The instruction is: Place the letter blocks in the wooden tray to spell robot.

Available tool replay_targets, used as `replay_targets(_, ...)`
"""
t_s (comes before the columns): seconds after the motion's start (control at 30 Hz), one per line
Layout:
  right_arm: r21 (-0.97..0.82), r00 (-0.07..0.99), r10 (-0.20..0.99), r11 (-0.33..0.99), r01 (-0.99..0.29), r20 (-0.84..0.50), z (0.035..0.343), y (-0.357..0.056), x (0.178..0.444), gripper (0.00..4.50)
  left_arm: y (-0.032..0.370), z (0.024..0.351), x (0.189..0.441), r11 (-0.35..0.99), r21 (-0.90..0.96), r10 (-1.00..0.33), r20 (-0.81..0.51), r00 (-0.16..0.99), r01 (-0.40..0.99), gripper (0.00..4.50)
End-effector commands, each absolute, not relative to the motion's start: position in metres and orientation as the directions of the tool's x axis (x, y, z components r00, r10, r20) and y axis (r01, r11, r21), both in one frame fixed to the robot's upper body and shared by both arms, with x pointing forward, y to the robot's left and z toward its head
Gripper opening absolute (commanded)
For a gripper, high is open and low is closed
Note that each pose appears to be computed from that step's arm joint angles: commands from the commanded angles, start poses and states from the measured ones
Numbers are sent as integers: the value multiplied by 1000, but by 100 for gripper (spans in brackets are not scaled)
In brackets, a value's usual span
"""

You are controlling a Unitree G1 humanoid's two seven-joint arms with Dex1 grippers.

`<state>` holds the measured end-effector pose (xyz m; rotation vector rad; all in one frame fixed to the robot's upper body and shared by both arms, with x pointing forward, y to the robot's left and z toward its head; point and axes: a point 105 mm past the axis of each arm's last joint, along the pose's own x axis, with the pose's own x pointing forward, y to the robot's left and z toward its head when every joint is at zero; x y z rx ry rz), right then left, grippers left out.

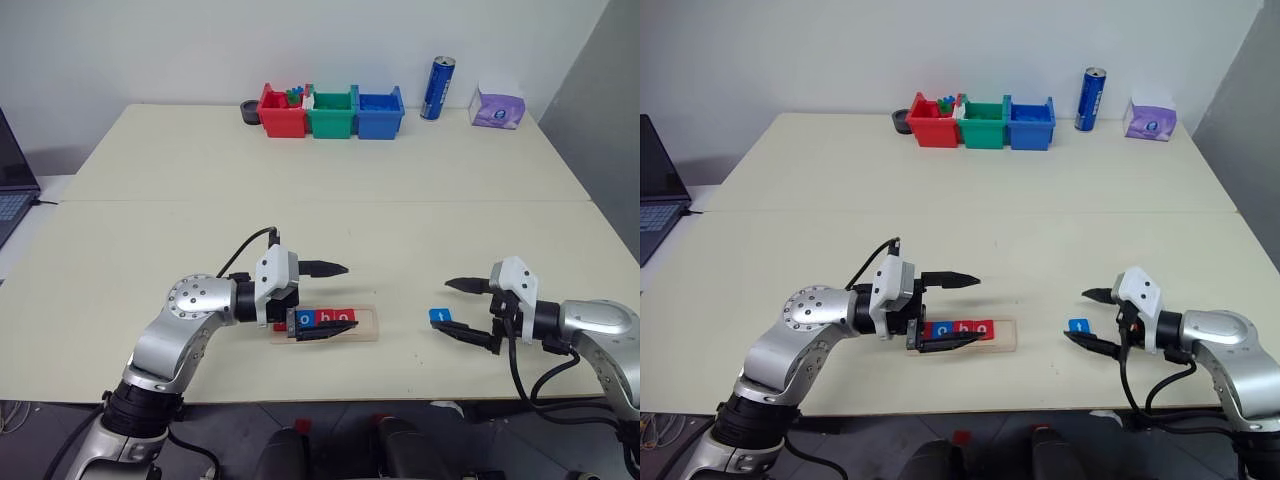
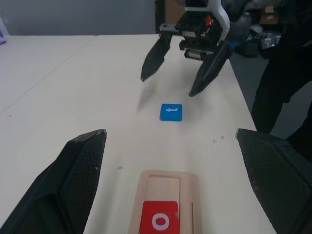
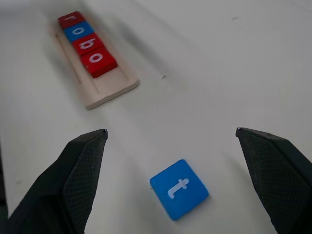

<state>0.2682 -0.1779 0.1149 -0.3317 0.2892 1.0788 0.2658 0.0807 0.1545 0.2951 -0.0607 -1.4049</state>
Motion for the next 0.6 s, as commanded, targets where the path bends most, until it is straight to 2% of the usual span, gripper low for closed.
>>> replay_targets(0.03, -158, 420, 821, 390, -907, -387, 114, -182, 279, 448, 77, 161, 262, 120, 267, -982, -112, 154, 956, 450)
replay_targets(0.2, -173, 381, 828, 339, -925, -411, 106, -184, 287, 448, 76, 161, 262, 123, 268, -981, -112, 158, 956, 450)
replay_targets(0.43, -159, 318, 823, 276, -948, -470, 89, -191, 283, 448, 76, 162, 262, 125, 272, -981, -110, 160, 954, 450)
replay_targets(0.6, -158, 312, 815, 270, -950, -487, 81, -196, 283, 448, 75, 163, 261, 114, 271, -983, -109, 148, 956, 450)
